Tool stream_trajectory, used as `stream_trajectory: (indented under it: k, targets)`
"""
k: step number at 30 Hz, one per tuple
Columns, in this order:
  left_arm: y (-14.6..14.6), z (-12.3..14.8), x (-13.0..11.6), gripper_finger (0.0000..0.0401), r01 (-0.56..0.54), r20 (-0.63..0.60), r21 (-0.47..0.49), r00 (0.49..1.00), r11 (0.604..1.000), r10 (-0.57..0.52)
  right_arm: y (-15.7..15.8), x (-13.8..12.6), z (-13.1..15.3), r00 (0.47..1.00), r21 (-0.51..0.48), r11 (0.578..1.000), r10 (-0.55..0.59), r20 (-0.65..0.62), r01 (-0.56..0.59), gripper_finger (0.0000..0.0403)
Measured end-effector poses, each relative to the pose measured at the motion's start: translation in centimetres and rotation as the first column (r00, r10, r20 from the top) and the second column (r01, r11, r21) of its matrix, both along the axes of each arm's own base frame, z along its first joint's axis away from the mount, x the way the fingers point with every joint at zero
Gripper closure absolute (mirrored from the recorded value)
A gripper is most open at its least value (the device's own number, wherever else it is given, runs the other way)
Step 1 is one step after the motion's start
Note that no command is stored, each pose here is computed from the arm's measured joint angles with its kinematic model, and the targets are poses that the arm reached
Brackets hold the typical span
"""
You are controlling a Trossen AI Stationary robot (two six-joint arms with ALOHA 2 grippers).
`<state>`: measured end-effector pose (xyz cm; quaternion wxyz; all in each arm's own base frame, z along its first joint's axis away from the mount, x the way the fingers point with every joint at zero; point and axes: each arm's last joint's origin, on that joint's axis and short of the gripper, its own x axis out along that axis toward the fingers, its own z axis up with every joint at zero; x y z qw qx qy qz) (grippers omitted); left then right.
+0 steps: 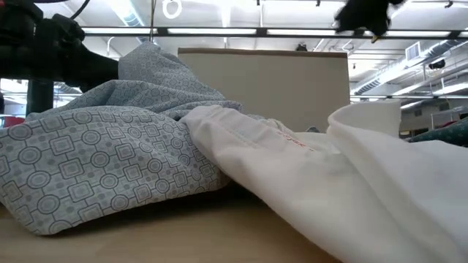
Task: Sort clothes
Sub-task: Put the gray shirt into the bin
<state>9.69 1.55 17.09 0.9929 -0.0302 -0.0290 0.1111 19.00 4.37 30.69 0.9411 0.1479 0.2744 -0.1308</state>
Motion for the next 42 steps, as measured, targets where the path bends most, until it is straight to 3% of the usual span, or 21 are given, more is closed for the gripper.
stream_trajectory:
  k: [6,12,18,23,32,37,39,42]
  targets:
    - [-0.1,1.6,-0.4,0.0270,0.021,0.014,0.004,1.000,1.000,-0.021,1.1,0.1,-6.0,0.998,0.119,0.993,-0.014,0.060,0.007,0.0266]
    - [-0.6,4.9,-1.1,0.0270,0.133,-0.055,-0.030,0.989,0.991,-0.134,1.5,-0.3,-8.6,0.993,0.222,0.974,-0.060,0.097,0.037,0.0266]
    - [-1.3,7.3,0.0,0.0270,0.234,-0.153,-0.047,0.959,0.971,-0.239,2.1,-0.4,-8.7,0.991,0.254,0.966,-0.072,0.115,0.041,0.0269]
    - [-2.0,8.2,2.5,0.0270,0.255,-0.339,-0.070,0.903,0.964,-0.264,2.8,-0.7,-8.6,0.990,0.239,0.970,-0.065,0.129,0.032,0.0272]
    - [-3.8,7.2,7.8,0.0270,0.283,-0.585,-0.096,0.760,0.954,-0.285,3.8,-1.2,-8.6,0.989,0.231,0.973,-0.048,0.143,0.014,0.0273]
    - [-4.0,5.6,9.7,0.0272,0.222,-0.647,-0.108,0.724,0.969,-0.238,4.1,-1.3,-8.6,0.987,0.221,0.975,-0.047,0.151,0.012,0.0273]
    - [-4.1,5.1,10.2,0.0293,0.195,-0.650,-0.148,0.719,0.970,-0.244,4.2,-1.4,-8.6,0.987,0.217,0.976,-0.047,0.153,0.012,0.0273]
    - [-4.3,5.0,10.3,0.0369,0.240,-0.641,-0.194,0.703,0.951,-0.308,4.4,-1.5,-8.5,0.987,0.199,0.980,-0.039,0.157,0.007,0.0273]
